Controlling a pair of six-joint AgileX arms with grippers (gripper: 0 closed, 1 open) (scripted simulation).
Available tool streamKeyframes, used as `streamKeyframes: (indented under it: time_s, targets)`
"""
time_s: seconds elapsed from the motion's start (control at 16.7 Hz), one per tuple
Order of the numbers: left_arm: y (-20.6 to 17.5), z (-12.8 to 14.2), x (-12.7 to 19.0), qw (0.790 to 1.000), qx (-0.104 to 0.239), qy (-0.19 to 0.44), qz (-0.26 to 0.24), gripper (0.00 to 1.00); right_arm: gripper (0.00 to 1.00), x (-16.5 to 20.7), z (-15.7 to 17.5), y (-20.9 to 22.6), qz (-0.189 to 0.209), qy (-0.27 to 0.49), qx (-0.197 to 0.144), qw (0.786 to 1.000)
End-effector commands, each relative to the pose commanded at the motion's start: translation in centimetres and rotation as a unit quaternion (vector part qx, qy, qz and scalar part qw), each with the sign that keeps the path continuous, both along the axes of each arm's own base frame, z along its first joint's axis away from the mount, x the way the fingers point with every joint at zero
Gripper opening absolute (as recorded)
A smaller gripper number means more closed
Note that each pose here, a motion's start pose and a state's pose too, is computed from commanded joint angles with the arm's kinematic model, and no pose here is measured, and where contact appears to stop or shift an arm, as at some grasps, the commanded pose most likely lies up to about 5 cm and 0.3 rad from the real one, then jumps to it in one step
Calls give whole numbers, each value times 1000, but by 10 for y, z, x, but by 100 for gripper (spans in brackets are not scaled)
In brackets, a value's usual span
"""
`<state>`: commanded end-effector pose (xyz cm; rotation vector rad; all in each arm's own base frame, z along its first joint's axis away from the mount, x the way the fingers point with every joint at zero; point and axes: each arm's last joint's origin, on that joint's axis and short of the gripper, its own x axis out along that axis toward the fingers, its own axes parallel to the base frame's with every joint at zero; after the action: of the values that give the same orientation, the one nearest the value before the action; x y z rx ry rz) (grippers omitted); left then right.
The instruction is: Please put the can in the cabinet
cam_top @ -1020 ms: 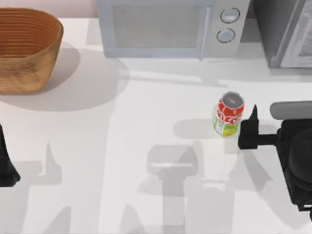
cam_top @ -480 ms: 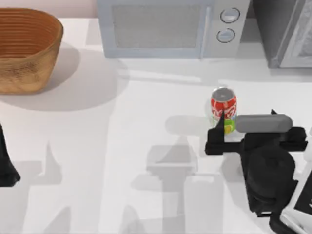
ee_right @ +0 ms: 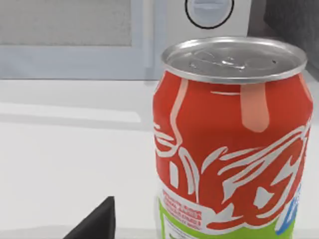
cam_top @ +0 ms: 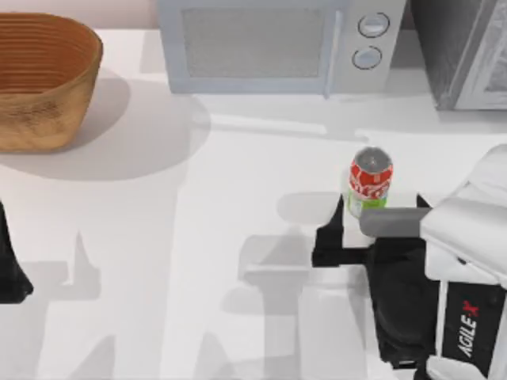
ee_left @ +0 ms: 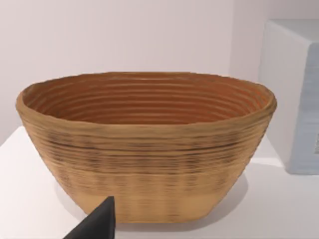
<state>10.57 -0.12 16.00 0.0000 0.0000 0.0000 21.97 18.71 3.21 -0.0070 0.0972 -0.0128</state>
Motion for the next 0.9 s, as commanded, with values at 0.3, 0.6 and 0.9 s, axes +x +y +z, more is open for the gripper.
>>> streamKeyframes:
  time_s: [0.3,0.6,0.9]
  targets:
    - [0,0,0,1000,0,0,0,100,100,-1,-3,2,1,-1,3,1000]
    - [0,0,0,1000,0,0,0,100,100,0,-3,1,0,-1,2,1000]
    - [0,0,0,1000,0,0,0,100,100,35,-7,3,1,-1,3,1000]
